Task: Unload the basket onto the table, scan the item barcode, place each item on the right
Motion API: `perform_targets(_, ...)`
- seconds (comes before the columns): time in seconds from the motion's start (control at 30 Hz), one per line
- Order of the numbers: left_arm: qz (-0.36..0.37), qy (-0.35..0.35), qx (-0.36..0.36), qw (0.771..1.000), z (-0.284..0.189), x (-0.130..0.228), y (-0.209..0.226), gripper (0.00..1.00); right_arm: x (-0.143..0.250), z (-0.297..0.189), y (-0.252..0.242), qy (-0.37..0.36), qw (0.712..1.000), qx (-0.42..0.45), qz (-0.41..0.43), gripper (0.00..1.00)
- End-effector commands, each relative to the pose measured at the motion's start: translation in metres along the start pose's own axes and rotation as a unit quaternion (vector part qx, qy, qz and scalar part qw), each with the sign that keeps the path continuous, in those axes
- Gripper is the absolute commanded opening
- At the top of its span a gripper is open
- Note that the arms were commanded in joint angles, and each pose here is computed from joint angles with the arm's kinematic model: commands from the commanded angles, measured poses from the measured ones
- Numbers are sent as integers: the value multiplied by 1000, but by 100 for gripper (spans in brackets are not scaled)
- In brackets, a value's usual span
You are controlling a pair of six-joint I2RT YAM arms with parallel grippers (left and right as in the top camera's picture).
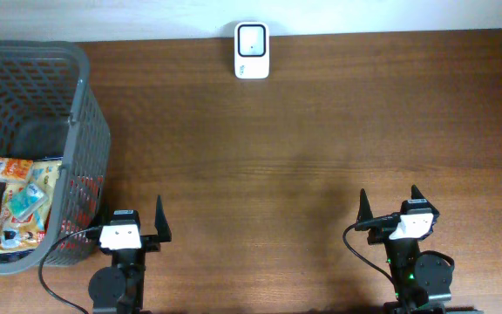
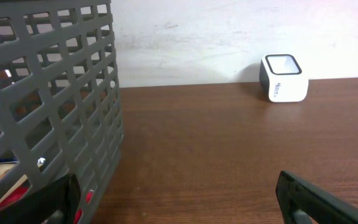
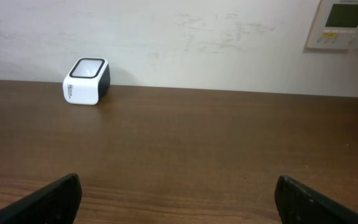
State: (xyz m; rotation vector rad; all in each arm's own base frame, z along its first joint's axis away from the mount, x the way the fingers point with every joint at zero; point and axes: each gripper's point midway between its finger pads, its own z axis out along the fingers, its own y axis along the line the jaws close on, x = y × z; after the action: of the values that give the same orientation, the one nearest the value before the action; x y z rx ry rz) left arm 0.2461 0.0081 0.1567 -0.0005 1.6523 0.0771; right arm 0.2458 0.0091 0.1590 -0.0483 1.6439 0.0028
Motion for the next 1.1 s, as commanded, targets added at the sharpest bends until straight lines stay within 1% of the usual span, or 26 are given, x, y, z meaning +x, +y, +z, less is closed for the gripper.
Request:
perform_targets(0.0,8,1,3,1000,0,1,-1,99,3,0,2,3,1000,-3,4,99)
perform_targets(0.33,8,1,3,1000,0,1,-2,99,3,0,2,3,1000,-3,4,98)
perform_targets(0.4,8,-1,-8,1000,0,0,2,99,3,0,2,3,1000,-3,4,99)
perform_targets(0.47,7,-4,15,1000,0,-1,-6,99,3,0,2,3,1000,-3,4,99)
perform_targets(0.5,8,-21,73,997,-2,-9,-25,99,3,0,2,3,1000,-3,4,98)
perform_targets(0.53,11,-46,150,988,-9,-20,-51,99,3,0,2,3,1000,-3,3,99)
perform_targets(0.57,18,-73,218,973,-19,-32,-73,99,3,0,2,3,1000,-3,3,98)
perform_targets(0.63,32,-115,289,950,-35,-49,-95,99,3,0,2,3,1000,-3,3,98)
perform_targets(0.67,46,-147,334,930,-49,-61,-108,99,3,0,2,3,1000,-3,4,99)
perform_targets(0.73,65,-187,369,908,-64,-75,-118,99,3,0,2,3,1000,-3,3,99)
perform_targets(0.77,72,-203,375,901,-68,-82,-120,99,3,0,2,3,1000,-3,4,98)
perform_targets(0.87,81,-232,366,898,-75,-102,-117,99,3,0,2,3,1000,-3,3,99)
perform_targets(0.93,81,-254,335,904,-78,-127,-108,99,3,0,2,3,1000,-3,3,98)
perform_targets(1.0,70,-264,280,921,-78,-158,-90,99,3,0,2,3,1000,-3,3,99)
perform_targets(1.03,66,-264,263,925,-77,-167,-84,99,3,0,2,3,1000,-3,3,98)
perform_targets(1.07,68,-277,260,922,-82,-181,-83,99,3,0,2,3,1000,-3,3,98)
